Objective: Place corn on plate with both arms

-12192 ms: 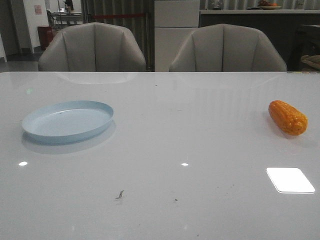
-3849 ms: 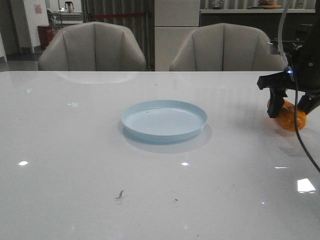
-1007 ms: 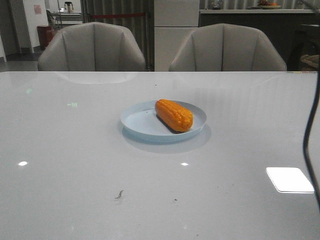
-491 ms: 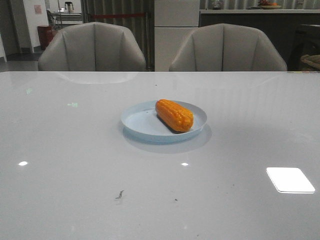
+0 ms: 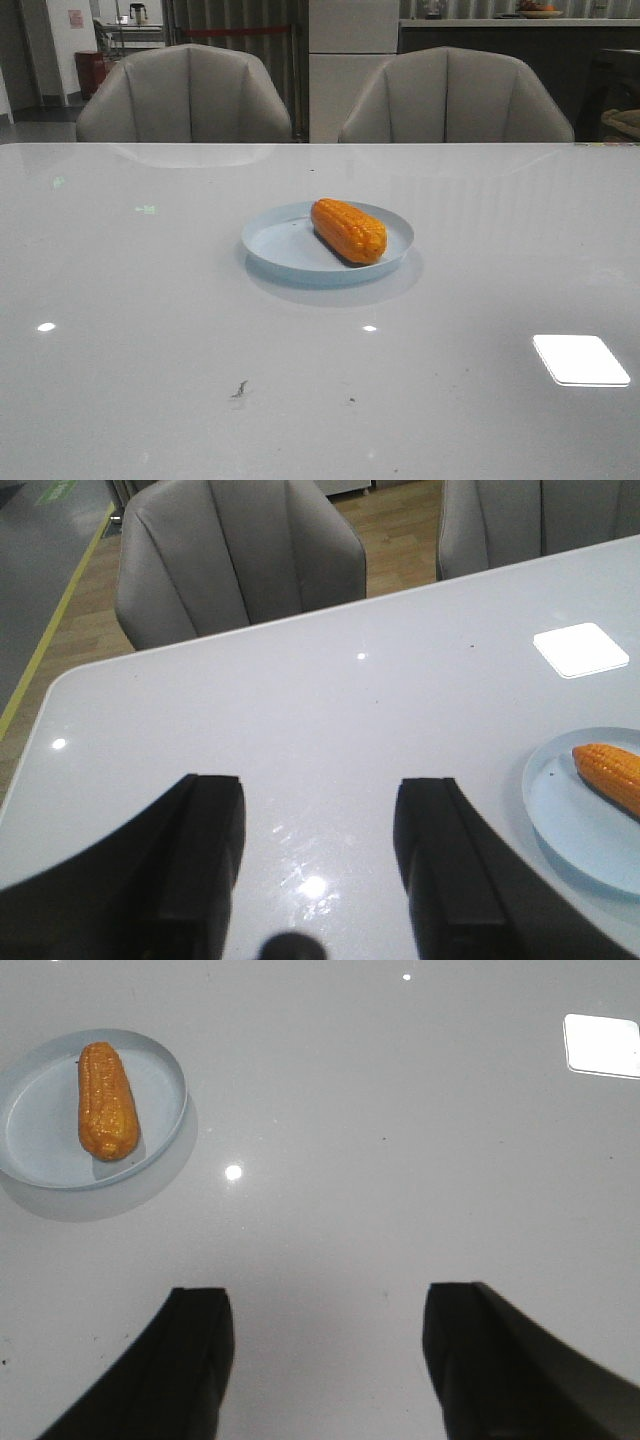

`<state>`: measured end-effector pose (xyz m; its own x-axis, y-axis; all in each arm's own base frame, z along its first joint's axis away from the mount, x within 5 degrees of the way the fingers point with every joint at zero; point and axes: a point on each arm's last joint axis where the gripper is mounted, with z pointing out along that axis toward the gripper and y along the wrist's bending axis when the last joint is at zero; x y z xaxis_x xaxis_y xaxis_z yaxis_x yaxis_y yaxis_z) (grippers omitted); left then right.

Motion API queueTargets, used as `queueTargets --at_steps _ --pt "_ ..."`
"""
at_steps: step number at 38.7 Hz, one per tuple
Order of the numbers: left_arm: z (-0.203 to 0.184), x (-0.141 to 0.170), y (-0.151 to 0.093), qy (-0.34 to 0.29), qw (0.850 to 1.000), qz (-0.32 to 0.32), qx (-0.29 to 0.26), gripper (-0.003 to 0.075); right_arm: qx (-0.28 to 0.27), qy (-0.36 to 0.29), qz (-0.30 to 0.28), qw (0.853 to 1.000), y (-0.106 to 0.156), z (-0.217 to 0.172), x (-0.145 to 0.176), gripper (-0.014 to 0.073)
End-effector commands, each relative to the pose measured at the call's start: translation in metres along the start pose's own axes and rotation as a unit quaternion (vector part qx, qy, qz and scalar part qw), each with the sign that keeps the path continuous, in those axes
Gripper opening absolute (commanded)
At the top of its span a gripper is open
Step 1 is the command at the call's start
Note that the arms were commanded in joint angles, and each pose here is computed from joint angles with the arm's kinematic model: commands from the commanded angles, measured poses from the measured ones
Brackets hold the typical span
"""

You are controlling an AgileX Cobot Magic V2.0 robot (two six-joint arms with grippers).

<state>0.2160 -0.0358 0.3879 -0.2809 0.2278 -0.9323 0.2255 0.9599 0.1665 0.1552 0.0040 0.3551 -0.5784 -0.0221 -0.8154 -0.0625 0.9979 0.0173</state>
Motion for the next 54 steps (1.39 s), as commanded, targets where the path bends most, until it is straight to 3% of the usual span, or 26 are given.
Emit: queueTargets --at_steps 1,8,18,47,54 --pt "0.000 -0.015 0.003 -0.048 0.999 -0.004 -0.010 0.0409 0.005 -0.056 -0.003 0.998 -0.001 -0.007 -0.014 0.0519" --pt "0.008 -0.011 0.002 -0.029 1.000 -0.008 -0.005 0.0365 0.005 -0.056 -0.003 0.998 -0.001 -0.007 -0.014 0.0519" --pt "0.009 -0.011 0.001 -0.029 0.999 -0.033 0.004 0.0087 0.005 -0.056 -0.003 0.998 -0.001 -0.007 -0.014 0.0519" --pt "-0.006 -0.013 0.000 -0.038 0.998 -0.040 0.007 0.0094 0.005 -0.056 -0.003 0.998 -0.001 -0.007 -0.014 0.0519" --pt "-0.042 0.004 -0.002 -0.108 0.993 -0.037 -0.013 0.0094 0.005 -0.056 -0.003 0.998 -0.001 -0.007 -0.014 0.0519"
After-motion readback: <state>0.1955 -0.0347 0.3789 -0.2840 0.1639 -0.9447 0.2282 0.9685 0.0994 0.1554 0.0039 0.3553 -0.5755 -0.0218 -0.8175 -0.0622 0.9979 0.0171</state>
